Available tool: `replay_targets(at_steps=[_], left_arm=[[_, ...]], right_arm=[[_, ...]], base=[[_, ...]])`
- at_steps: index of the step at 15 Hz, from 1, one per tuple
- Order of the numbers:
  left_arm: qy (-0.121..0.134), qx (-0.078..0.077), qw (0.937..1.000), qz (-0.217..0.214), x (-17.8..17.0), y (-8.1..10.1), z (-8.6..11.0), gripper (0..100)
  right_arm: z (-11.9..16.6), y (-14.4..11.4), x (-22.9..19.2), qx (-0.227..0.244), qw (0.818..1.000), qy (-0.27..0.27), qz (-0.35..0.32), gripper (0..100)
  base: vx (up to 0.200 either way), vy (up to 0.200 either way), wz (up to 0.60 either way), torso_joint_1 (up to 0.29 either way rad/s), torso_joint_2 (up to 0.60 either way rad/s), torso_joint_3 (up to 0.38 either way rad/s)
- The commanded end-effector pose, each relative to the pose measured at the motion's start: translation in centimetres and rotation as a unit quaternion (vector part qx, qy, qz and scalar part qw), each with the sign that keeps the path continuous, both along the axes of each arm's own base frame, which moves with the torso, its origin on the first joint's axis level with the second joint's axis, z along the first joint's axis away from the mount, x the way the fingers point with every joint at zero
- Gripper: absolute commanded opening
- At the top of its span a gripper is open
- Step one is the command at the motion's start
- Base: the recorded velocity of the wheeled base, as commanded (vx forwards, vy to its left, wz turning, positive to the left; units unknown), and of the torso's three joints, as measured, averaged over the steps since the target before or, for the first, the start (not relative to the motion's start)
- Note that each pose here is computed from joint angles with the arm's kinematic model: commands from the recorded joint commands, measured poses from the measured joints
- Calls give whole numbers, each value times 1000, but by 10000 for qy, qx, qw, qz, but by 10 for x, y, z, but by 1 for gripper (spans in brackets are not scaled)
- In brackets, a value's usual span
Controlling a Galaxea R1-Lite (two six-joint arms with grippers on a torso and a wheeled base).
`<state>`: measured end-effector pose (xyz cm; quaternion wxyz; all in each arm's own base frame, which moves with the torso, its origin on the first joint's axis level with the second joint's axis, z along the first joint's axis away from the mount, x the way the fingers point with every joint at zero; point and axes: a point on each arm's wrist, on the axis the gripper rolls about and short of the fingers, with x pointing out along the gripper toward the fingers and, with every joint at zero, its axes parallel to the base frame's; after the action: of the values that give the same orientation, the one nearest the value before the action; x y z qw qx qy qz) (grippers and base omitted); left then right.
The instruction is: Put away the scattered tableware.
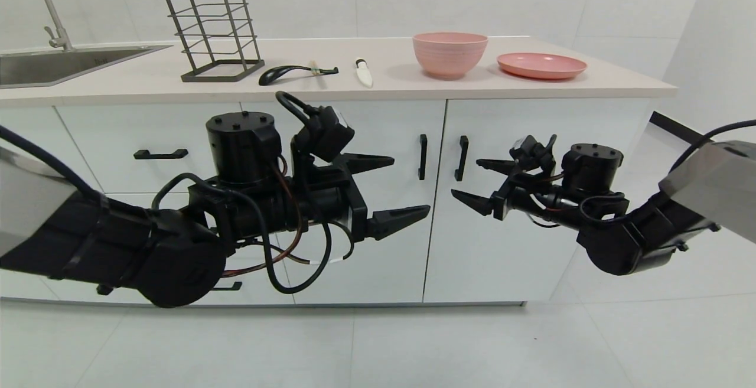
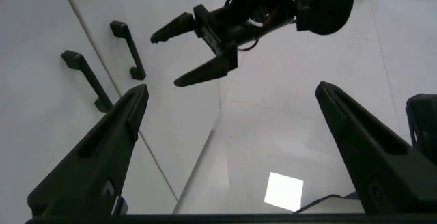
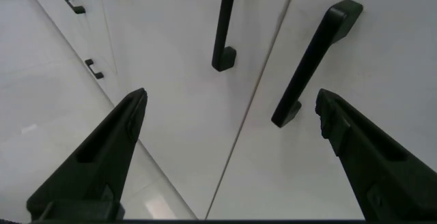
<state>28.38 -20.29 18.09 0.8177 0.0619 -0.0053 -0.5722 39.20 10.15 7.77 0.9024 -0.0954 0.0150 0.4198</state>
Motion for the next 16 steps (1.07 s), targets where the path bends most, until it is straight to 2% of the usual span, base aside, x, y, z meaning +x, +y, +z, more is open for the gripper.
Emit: replay_targets(at_steps=[1,4,10,12,16], left_arm=[[89,57,9999,-8,6,-4,-9,100],[142,106,9998,14,10,-9,-16,100],[-54,-39,10000,54,32,-22,-7,100],[132,-49,9999,62,39,-26,-6,100],[232,-80,9997,76,56,-37,-5,100]], right_arm=[[-15,2,13,-13,10000,47,-1,100],[-10,6,30,60,9997,-239,44,100],[-16,12,51,117,9988,-461,136,100],[-17,14,49,146,9978,-426,479,100],[-23,14,43,169,9946,-299,981,100]], base=[[0,0,0,0,0,0],[0,0,0,0,0,0],[0,0,0,0,0,0],[0,0,0,0,0,0],[0,0,0,0,0,0]])
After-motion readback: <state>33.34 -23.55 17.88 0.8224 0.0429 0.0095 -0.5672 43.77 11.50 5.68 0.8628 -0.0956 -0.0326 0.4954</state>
